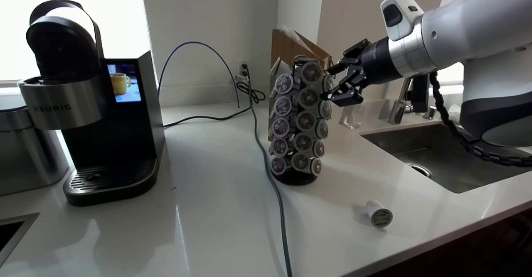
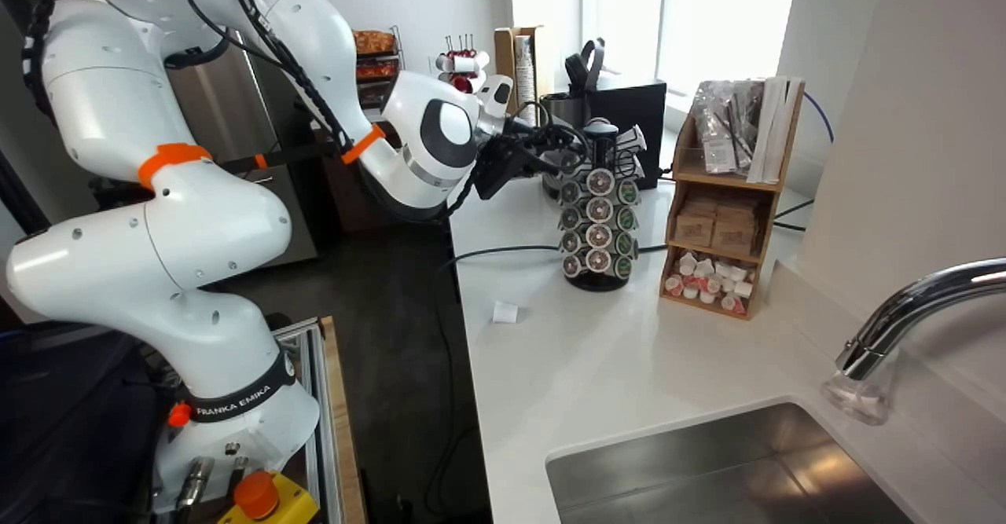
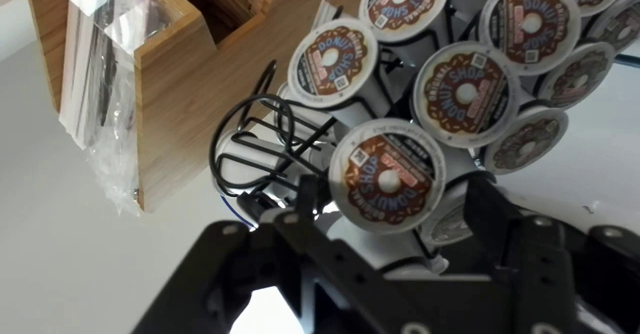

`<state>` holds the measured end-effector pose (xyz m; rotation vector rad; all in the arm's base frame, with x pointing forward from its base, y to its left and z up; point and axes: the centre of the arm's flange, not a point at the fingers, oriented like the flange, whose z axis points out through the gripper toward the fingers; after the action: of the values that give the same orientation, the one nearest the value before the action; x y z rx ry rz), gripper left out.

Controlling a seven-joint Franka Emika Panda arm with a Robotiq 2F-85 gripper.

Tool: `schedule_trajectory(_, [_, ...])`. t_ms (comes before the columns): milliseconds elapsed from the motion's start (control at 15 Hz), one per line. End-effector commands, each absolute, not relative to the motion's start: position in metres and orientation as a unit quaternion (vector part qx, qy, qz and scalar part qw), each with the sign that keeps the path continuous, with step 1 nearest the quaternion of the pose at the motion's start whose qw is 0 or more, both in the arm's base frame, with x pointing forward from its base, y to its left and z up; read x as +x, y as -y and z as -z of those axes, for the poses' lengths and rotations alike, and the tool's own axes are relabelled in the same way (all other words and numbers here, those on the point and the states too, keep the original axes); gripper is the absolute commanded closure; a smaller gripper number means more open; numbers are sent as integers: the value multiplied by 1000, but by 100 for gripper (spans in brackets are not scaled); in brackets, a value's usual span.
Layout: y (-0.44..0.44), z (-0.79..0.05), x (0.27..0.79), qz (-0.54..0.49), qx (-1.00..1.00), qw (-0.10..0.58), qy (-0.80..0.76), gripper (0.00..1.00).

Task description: Rotate the coffee pods stand then put one coffee pod from the counter on the stand.

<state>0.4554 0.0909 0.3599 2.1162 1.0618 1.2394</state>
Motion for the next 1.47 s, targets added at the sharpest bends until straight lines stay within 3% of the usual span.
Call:
schedule_trajectory(0, [-97,-339,453,-433,781,220,-393,0])
schedule_trajectory(467, [-121,-370,436,-372,827,177,-382,0])
schedule_trajectory(1067, [-141,-390,417,-242,899,176,-321,0])
schedule_trajectory(1400, [-157,-406,397,-201,933,98,-281,0])
